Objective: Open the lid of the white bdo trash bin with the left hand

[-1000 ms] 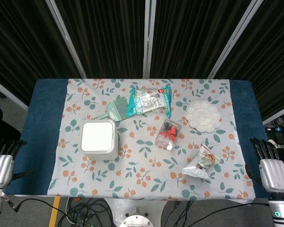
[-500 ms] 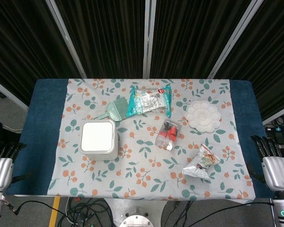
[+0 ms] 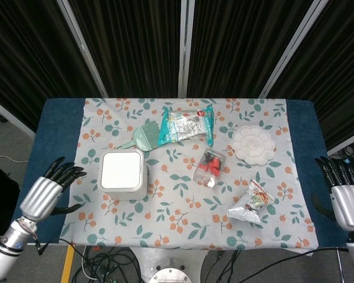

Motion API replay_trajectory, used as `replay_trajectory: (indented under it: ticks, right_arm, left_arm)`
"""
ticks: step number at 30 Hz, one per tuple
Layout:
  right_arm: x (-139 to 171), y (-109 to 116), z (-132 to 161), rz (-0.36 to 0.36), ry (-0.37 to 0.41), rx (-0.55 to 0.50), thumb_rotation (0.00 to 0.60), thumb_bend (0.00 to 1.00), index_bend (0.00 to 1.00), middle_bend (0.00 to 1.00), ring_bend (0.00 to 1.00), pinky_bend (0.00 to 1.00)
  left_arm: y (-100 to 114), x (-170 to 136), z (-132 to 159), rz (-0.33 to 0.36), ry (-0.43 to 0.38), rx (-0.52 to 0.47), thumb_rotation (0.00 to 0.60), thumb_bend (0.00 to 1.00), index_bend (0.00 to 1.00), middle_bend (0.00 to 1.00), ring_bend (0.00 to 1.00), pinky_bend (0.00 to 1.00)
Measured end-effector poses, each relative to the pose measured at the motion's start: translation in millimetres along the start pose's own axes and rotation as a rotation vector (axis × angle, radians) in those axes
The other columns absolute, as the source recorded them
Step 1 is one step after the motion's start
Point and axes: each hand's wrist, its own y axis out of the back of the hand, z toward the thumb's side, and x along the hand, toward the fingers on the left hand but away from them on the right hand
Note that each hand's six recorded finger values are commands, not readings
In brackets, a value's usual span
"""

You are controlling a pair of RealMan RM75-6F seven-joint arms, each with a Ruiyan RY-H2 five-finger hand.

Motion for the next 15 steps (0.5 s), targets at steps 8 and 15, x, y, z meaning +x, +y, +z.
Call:
replay_trajectory:
  ticks: [8,15]
  right_arm:
    - [-4,6,2,0.008,-0.012,0.005,0.600,0.31,0.01,0.04,0.00,0.00]
    - [-3,2,-1,0.015,-0.018,-0.001,0.600,0.31,0.01,0.04,0.00,0.00]
  left_arm:
    - [-1,44,51,-0.044,-0.242,-0.067,0.570,0.00,0.22,0.19,0.14,0.00]
    - [-20,55,58,-0.123,-0.266,-0.056,0.574,0.00,0.22,0.19,0.14,0.00]
